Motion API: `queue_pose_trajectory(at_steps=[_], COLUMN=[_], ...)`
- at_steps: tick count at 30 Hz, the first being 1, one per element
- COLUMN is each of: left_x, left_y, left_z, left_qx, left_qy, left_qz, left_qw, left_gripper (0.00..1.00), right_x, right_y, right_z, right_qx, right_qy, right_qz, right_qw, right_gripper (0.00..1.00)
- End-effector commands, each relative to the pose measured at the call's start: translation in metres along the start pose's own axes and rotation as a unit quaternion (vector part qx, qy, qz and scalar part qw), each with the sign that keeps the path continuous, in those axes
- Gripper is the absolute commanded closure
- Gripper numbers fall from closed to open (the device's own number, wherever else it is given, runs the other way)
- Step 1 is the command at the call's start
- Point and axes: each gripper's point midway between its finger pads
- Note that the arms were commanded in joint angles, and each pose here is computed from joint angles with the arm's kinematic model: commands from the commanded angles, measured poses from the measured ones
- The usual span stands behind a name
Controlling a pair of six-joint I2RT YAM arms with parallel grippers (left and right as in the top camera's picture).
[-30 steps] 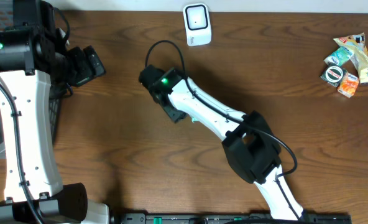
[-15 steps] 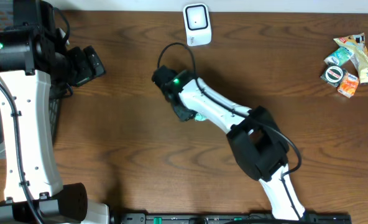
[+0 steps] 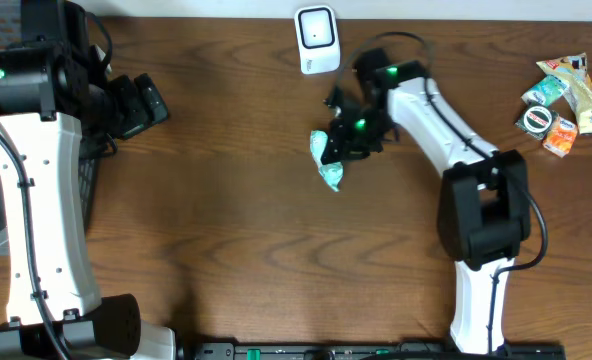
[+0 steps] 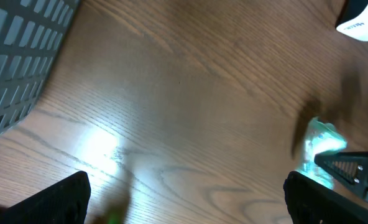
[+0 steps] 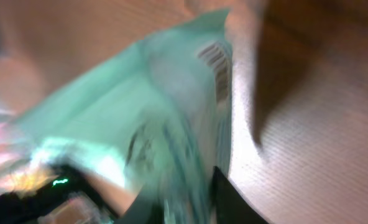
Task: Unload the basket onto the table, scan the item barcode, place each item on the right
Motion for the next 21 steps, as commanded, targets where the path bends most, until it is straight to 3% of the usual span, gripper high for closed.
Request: queue_pose_trajectory(at_steps=[1,5,8,16,18,21], left_x=[0.001,0.001,0.001,0.001,0.001,0.001], left_y=[-0.005,-0.005,-0.005,-0.005,-0.005,-0.005], left_z=[-0.001,-0.001,-0.001,-0.001,-0.001,-0.001], left_qx=[-0.007,-0.007,-0.007,-0.007,-0.007,-0.007], left_qy=[0.001,0.001,0.001,0.001,0.001,0.001], left_qz=[0.001,0.001,0.001,0.001,0.001,0.001], left_qw=[1.000,1.000,1.000,1.000,1.000,1.000], left_gripper=[0.02,0.02,0.02,0.02,0.02,0.02], right_x=[0.003,-0.045,-0.074,-0.067,-0.056,-0.044], right_y=[0.009,0.006,-0.007,-0.041,-0.043,-0.040], right_z=[0.017,0.040,0.049,0.044,0.037,0.027], right_qx=[0.003,0.001,0.000,-0.001,-0.003,-0.014], right_qy=[0.026,0.088,0.124,0.098,0.080,0.064], right_qz=[-0.116,-0.097,-0.067,0.010,0.076,0.186], right_qw=[0.993,0.991,0.990,0.995,0.994,0.980], right_gripper=[0.77,0.74,0.78,0.67,0.59,0.36])
Point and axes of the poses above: each gripper's point midway between its finger pads, its own y axis out along the fingers, its own x axis along the line the jaws close on, z = x × y, and after that the axes turned 9 degrees about -y, right-handed
